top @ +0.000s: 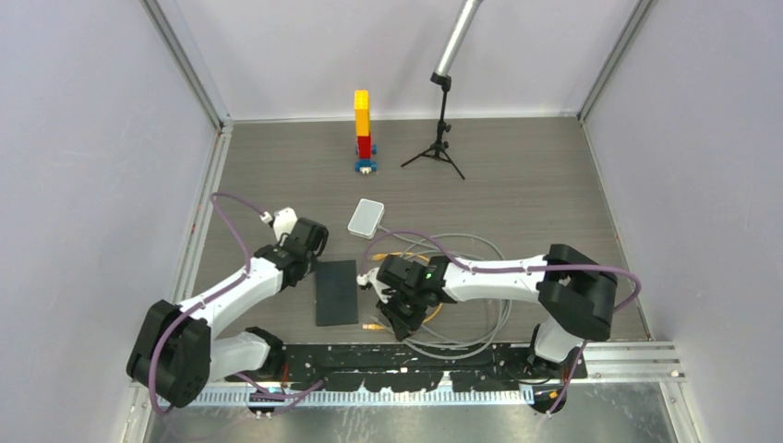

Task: Insert the plug into the switch port
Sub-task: Pick up the connector from the center of the board.

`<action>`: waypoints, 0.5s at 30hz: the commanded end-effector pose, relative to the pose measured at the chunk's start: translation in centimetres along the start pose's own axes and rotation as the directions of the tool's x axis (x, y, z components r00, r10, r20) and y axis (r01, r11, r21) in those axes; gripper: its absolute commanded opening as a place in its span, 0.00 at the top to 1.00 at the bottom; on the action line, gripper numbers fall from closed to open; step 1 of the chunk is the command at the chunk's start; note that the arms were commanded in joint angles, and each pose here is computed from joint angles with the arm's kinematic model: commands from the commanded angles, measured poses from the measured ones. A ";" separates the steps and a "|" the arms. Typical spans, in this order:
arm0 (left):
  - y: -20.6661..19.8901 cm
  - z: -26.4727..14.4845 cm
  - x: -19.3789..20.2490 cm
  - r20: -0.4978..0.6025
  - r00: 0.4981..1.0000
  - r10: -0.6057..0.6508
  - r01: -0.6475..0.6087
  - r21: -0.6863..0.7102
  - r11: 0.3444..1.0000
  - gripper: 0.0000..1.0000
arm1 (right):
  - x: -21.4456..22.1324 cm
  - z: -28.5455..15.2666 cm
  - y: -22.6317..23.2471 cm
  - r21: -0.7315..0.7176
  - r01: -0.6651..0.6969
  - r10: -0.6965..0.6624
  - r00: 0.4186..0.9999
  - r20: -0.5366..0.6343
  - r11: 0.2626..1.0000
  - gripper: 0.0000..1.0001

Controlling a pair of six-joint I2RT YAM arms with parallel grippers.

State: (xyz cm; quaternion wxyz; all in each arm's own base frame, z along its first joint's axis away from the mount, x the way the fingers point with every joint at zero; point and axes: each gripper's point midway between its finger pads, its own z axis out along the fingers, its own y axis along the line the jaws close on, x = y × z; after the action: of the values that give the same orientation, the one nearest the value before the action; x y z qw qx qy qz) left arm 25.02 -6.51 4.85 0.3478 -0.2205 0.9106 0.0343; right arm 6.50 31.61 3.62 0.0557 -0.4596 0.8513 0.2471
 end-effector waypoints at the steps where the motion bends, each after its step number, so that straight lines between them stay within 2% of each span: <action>1: 0.7 0.3 0.8 -0.017 1.000 -0.017 0.017 -0.020 1.000 0.93 | -2.3 0.0 1.3 -0.037 0.057 -0.055 0.998 0.030 0.998 1.00; 10: -1.0 2.6 2.7 -0.108 0.994 -0.001 -0.002 -0.025 1.000 0.93 | -4.9 0.8 4.0 -0.121 0.125 -0.116 0.990 0.079 0.985 0.99; 15: -2.0 3.4 2.3 -0.105 0.994 0.017 -0.019 -0.019 1.000 0.93 | -6.1 1.7 4.5 -0.141 0.146 -0.132 0.986 0.103 0.979 0.99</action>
State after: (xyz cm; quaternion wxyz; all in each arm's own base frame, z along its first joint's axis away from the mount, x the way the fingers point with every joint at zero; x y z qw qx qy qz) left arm 25.77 -7.69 1.73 0.3052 -0.2209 0.9253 0.0430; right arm 5.92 35.87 4.15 0.0514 -0.4935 0.8215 0.2809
